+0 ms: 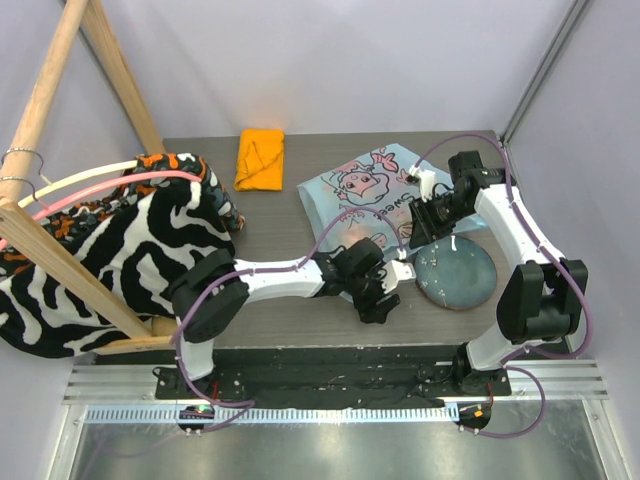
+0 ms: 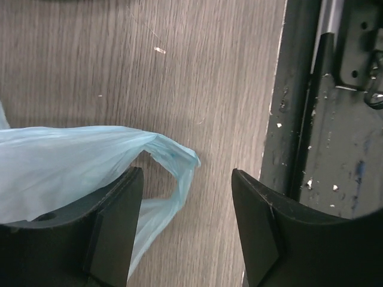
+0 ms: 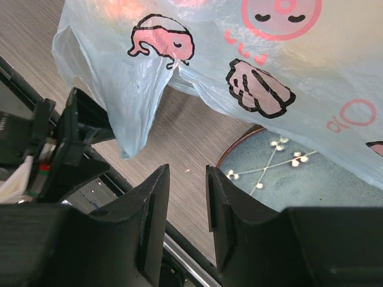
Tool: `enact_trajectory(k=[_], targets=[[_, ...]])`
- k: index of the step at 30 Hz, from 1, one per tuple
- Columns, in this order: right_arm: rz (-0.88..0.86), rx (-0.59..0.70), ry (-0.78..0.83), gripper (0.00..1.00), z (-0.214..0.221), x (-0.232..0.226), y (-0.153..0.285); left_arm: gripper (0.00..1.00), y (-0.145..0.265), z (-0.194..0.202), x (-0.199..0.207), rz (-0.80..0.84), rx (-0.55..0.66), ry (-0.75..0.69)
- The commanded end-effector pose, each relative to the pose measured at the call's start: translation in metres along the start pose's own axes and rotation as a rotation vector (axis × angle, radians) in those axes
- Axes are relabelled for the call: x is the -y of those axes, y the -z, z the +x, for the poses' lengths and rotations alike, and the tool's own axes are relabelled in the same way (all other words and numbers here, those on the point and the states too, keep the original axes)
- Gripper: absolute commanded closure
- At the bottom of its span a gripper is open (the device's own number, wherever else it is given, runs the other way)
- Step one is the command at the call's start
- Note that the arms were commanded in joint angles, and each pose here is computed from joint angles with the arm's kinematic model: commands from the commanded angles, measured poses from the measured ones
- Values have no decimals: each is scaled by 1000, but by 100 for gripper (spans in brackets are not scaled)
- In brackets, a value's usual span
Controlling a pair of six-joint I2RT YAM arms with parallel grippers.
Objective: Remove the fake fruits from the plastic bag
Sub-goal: Adjust the plastic bag at the center of the board.
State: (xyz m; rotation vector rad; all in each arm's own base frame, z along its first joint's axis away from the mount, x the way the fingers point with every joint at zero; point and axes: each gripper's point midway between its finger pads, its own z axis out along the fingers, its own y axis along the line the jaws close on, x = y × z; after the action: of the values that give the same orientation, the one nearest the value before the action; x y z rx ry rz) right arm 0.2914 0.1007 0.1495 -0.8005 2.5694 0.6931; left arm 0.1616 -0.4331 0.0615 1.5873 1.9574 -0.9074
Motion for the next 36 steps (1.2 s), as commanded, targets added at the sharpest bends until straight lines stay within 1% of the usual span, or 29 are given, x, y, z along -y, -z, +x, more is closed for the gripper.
enact_trajectory(k=[1, 3, 5, 6, 7, 8, 9, 10, 11, 12, 13, 14, 15, 16, 17, 18, 20, 21, 22, 23, 25, 26, 27, 28, 30, 31, 33, 35, 36], targets=[[19, 52, 31, 61, -10, -5, 13, 35, -12, 3, 1, -37, -10, 1], [14, 51, 28, 61, -10, -5, 11, 36, -22, 5, 1, -67, -18, -15], [12, 51, 24, 61, -11, -4, 10, 45, -34, 13, -6, -96, -47, -9], [10, 51, 24, 61, -12, -4, 9, 53, -36, 9, -11, -110, -44, -8], [8, 50, 23, 61, -13, -4, 9, 75, -40, 11, -13, -112, -61, -8], [5, 49, 22, 61, -15, -4, 9, 83, -38, 6, -14, -112, -65, -12], [3, 47, 23, 61, -16, -4, 10, 89, -31, -3, -14, -107, -84, -26], [0, 44, 33, 60, -16, -4, 10, 97, -22, -11, -20, -114, -78, -18], [-1, 41, 35, 61, -16, -4, 11, 100, -11, -13, -24, -114, -88, -1], [-4, 36, 39, 61, -15, -4, 11, 100, -1, -23, -23, -90, -59, 28], [-11, 35, 47, 60, -15, -5, 10, 100, 22, -37, -38, -109, -8, 70], [-19, 30, 56, 61, -13, -6, 10, 100, 37, -46, -40, -97, 24, 97], [-27, 30, 68, 62, -13, -9, 9, 100, 51, -51, -34, -30, 60, 146], [-51, 34, 83, 63, -14, -15, 8, 100, 69, -57, -45, -32, 105, 199], [-75, 33, 111, 64, -13, -21, 8, 100, 96, -79, -42, -29, 190, 191], [-92, 32, 130, 65, -13, -28, 7, 100, 106, -80, -43, -33, 214, 218], [-102, 30, 189, 66, -18, -42, -1, 100, 136, -97, -39, -29, 298, 254], [-103, 40, 176, 66, -22, -47, -4, 100, 143, -101, -38, -32, 315, 266], [-101, 62, 171, 66, -27, -50, -6, 100, 148, -105, -35, -30, 329, 292], [-93, 110, 197, 66, -41, -52, -15, 100, 152, -105, -33, -33, 327, 307], [-83, 143, 154, 66, -55, -52, -27, 100, 161, -109, -35, -56, 334, 330], [-65, 190, 170, 66, -73, -48, -34, 100, 163, -106, -38, -74, 326, 351], [-49, 188, 165, 67, -79, -49, -43, 100, 168, -102, -44, -90, 330, 367], [-58, 161, 123, 67, -81, -44, -62, 100, 171, -99, -46, -97, 331, 373], [-49, 163, 99, 68, -94, -45, -71, 100, 176, -88, -54, -130, 315, 386], [-41, 181, 61, 69, -101, -43, -76, 100, 182, -87, -53, -138, 319, 383], [-33, 179, 30, 70, -99, -42, -83, 100, 182, -79, -51, -140, 310, 367], [-28, 174, -33, 68, -96, -42, -88, 100, 189, -79, -47, -149, 330, 354], [-28, 172, -60, 62, -95, -43, -90, 100, 186, -71, -47, -149, 321, 362]])
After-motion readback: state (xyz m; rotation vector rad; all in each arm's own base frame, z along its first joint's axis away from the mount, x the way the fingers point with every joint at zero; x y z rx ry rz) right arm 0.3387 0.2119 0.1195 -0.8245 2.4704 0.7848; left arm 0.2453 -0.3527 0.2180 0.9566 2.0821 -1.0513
